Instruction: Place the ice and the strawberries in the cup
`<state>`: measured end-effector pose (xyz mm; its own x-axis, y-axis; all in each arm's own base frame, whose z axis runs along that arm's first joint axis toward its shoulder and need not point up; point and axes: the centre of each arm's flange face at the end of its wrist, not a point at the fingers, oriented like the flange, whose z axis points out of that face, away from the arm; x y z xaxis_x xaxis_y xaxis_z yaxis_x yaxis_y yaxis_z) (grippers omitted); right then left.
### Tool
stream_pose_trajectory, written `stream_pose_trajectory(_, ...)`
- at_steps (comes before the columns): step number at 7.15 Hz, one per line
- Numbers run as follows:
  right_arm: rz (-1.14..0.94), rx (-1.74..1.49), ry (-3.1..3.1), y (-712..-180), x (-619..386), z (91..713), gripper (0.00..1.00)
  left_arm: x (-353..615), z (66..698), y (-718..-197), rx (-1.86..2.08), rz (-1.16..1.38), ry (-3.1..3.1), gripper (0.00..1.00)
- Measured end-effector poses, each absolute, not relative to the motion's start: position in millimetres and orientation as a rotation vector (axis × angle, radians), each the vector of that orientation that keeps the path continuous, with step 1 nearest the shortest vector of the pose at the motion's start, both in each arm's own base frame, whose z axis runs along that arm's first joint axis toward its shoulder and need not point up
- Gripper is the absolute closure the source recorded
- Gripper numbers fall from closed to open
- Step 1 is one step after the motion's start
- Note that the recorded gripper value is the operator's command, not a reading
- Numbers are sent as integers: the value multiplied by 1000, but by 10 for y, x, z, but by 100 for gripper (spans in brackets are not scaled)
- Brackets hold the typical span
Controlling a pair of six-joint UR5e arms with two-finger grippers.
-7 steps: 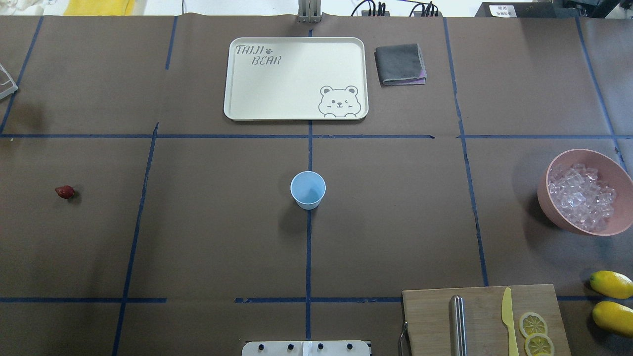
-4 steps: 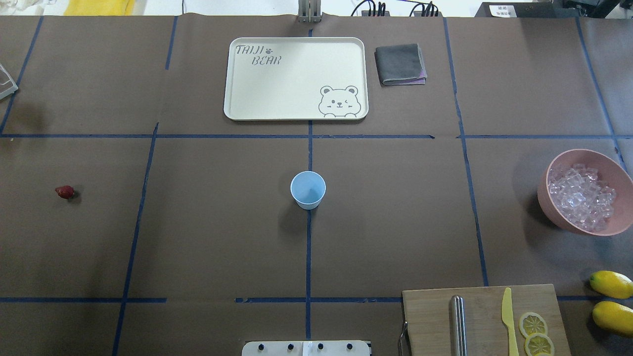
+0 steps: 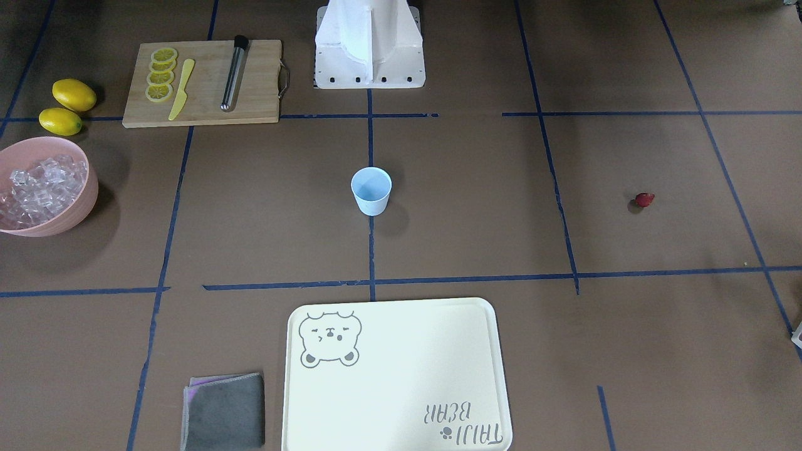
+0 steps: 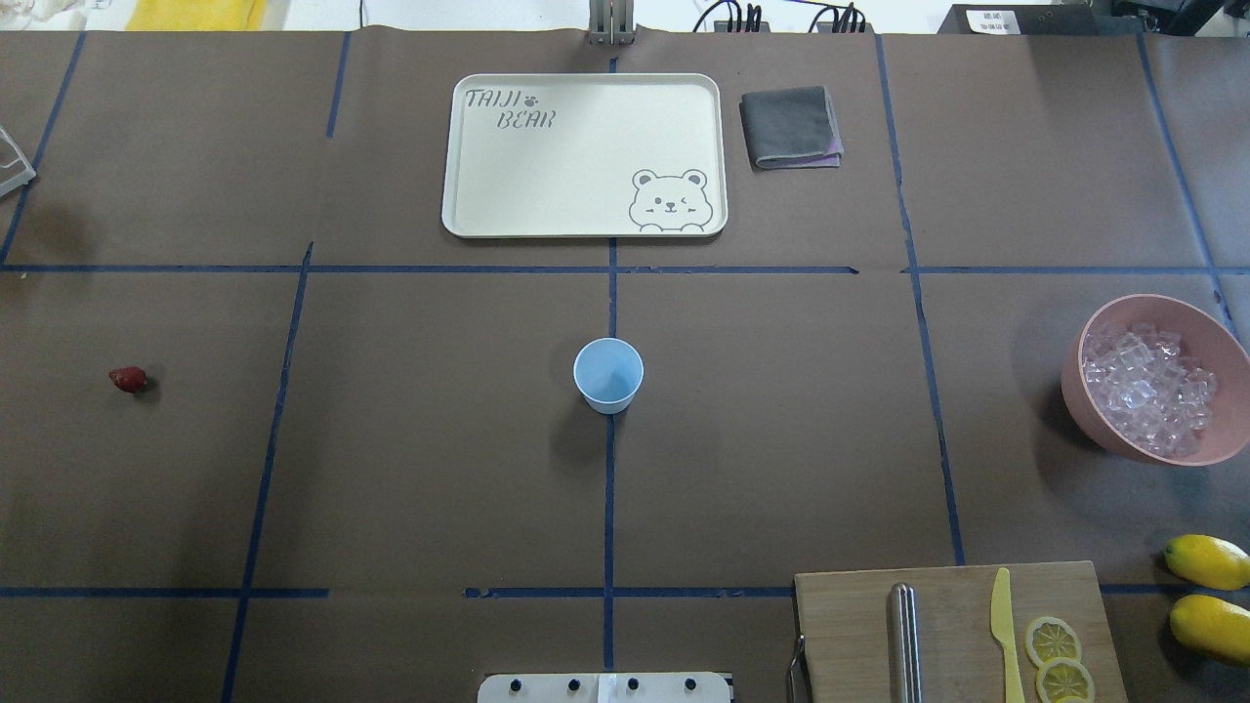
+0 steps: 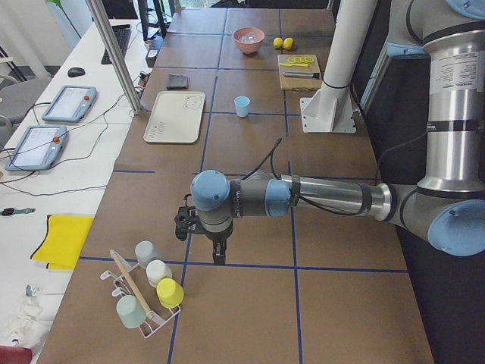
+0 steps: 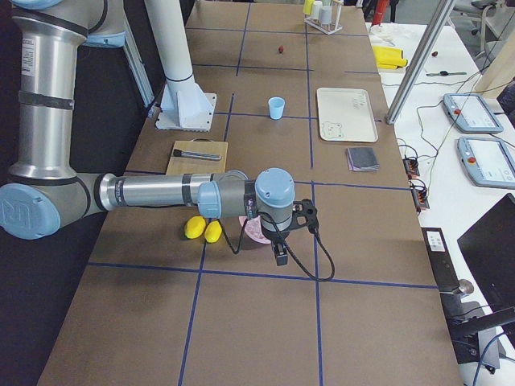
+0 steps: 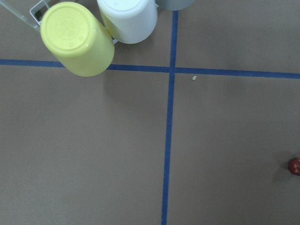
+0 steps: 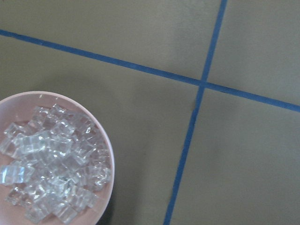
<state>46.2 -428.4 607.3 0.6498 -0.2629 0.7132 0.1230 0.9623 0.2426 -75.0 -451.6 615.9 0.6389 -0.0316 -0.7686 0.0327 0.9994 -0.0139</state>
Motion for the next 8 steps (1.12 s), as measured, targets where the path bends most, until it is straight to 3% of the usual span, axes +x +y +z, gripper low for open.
stream_pose_trajectory(5,-300,121,-750,-4040,-583,5680,3,-698,6287,-4244,115,13,930,0)
stream_pose_trajectory(8,-245,53,-745,-3928,-1170,5603,8,-698,6283,-4238,121,16,930,0)
